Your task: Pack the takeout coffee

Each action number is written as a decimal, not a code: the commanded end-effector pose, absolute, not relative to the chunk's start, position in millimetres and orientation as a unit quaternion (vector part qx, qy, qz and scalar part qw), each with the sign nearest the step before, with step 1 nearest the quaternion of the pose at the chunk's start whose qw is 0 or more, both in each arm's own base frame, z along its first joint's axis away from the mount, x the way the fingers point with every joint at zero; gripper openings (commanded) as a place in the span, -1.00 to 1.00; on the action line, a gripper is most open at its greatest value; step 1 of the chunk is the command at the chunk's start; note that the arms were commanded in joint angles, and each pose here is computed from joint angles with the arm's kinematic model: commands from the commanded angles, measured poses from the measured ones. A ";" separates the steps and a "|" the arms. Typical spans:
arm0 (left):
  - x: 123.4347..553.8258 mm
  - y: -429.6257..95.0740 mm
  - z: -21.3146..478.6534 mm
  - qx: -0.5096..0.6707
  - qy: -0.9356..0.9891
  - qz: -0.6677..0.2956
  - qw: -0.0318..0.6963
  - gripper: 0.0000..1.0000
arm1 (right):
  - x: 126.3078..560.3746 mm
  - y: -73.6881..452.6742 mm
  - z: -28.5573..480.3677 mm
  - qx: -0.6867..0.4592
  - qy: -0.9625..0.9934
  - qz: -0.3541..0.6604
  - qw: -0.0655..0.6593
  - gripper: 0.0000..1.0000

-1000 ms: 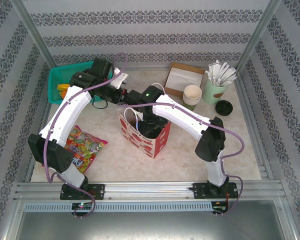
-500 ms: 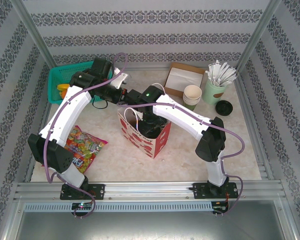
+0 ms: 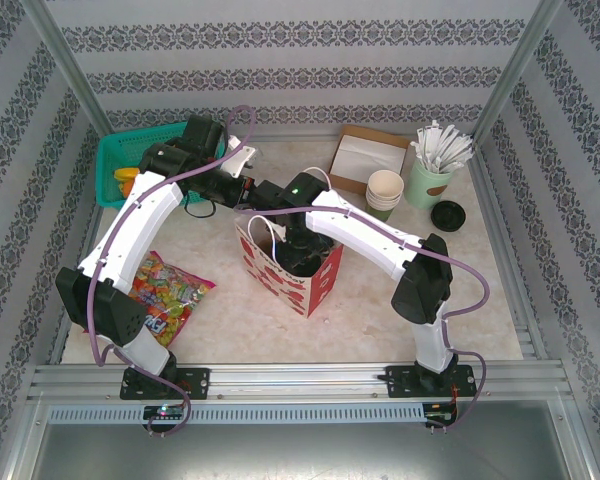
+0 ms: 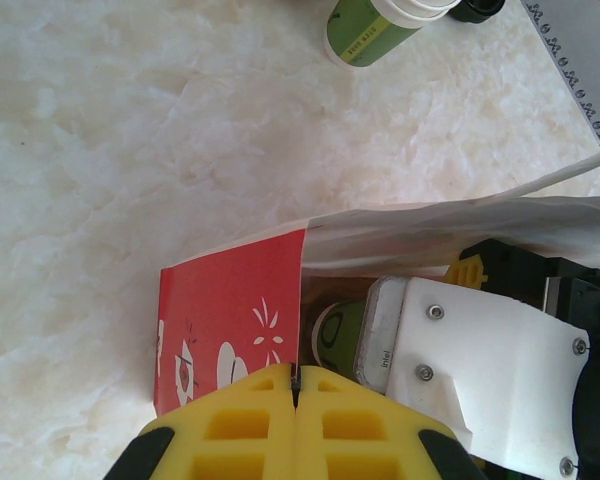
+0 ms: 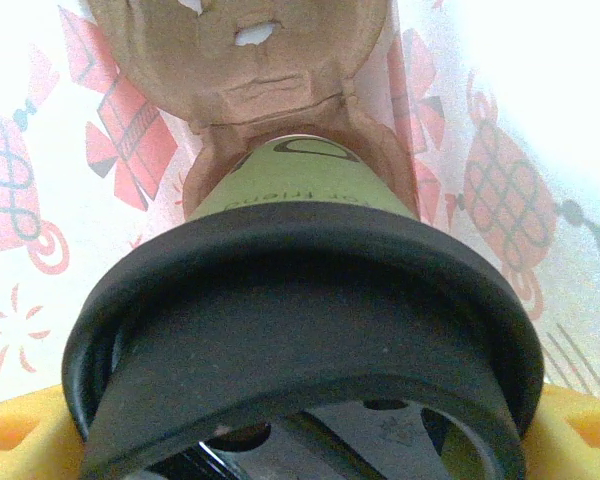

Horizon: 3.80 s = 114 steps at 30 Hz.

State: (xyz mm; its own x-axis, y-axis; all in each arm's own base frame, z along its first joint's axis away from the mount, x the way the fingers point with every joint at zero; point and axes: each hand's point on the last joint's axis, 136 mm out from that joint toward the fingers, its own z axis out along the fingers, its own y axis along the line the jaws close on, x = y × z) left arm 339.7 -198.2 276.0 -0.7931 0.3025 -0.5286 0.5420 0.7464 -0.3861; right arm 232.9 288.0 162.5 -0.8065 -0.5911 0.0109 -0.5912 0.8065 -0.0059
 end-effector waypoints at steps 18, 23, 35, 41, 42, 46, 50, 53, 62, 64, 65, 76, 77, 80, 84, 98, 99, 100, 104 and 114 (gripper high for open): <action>339.4 -200.3 280.2 0.232 0.903 -0.281 0.230 -1.00 | 229.5 274.4 144.7 0.286 -0.957 0.017 0.037 0.37; 338.9 -200.7 280.2 0.233 0.902 -0.283 0.229 -1.00 | 229.3 275.7 142.6 0.285 -0.958 0.014 0.039 0.37; 339.5 -201.6 280.8 0.233 0.901 -0.285 0.229 -1.00 | 228.5 276.0 140.2 0.283 -0.958 0.014 0.042 0.37; 339.3 -201.3 280.8 0.232 0.902 -0.284 0.229 -1.00 | 226.3 275.5 141.9 0.279 -0.959 0.012 0.046 0.37; 339.2 -201.2 280.8 0.232 0.902 -0.284 0.229 -1.00 | 226.0 274.9 142.0 0.279 -0.959 0.013 0.047 0.37; 339.0 -201.2 280.1 0.232 0.902 -0.285 0.228 -1.00 | 224.6 272.9 141.8 0.277 -0.959 0.017 0.052 0.37; 339.0 -201.4 280.0 0.233 0.902 -0.284 0.228 -1.00 | 223.3 272.5 142.7 0.274 -0.960 0.017 0.055 0.37; 339.3 -201.0 280.3 0.232 0.902 -0.284 0.228 -1.00 | 223.1 271.7 142.9 0.273 -0.960 0.018 0.055 0.37; 339.3 -201.3 279.2 0.232 0.902 -0.284 0.227 -1.00 | 228.4 281.2 136.8 0.273 -0.961 0.005 0.045 0.37; 339.4 -201.1 279.2 0.232 0.902 -0.284 0.227 -1.00 | 230.4 284.7 137.7 0.272 -0.961 -0.003 0.038 0.37; 339.1 -201.5 279.2 0.232 0.902 -0.284 0.227 -1.00 | 230.6 286.2 137.9 0.273 -0.961 -0.007 0.036 0.37; 339.0 -201.3 279.1 0.232 0.902 -0.284 0.226 -1.00 | 228.0 287.4 134.5 0.272 -0.961 -0.023 0.038 0.37; 339.4 -201.0 279.1 0.232 0.903 -0.283 0.227 -1.00 | 228.0 287.1 134.1 0.272 -0.961 -0.022 0.038 0.37; 339.1 -201.2 279.0 0.232 0.903 -0.283 0.226 -1.00 | 228.7 286.4 132.7 0.269 -0.962 -0.021 0.038 0.37; 339.2 -201.3 279.3 0.232 0.902 -0.285 0.227 -1.00 | 231.4 281.4 126.3 0.265 -0.963 -0.007 0.038 0.36; 339.2 -202.0 279.3 0.232 0.902 -0.286 0.227 -1.00 | 237.2 271.4 95.3 0.260 -0.964 0.029 0.037 0.36; 339.1 -202.1 278.8 0.232 0.902 -0.286 0.226 -1.00 | 236.2 269.8 92.8 0.260 -0.964 0.032 0.040 0.36; 339.1 -202.1 279.1 0.232 0.902 -0.286 0.226 -1.00 | 235.6 269.1 91.3 0.260 -0.964 0.033 0.041 0.36; 339.3 -201.9 278.7 0.232 0.902 -0.286 0.226 -1.00 | 233.8 265.6 85.3 0.259 -0.964 0.039 0.047 0.36; 339.6 -202.4 278.2 0.232 0.902 -0.286 0.225 -1.00 | 231.7 262.0 71.7 0.256 -0.964 0.049 0.058 0.36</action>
State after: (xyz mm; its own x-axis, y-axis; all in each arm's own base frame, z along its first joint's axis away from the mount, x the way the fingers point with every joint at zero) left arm 338.2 -199.4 274.6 -0.7958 0.3032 -0.5241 0.5427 0.7410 -0.3955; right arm 227.2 280.1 105.4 -0.8503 -0.5213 0.0728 -0.5207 0.8533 0.0281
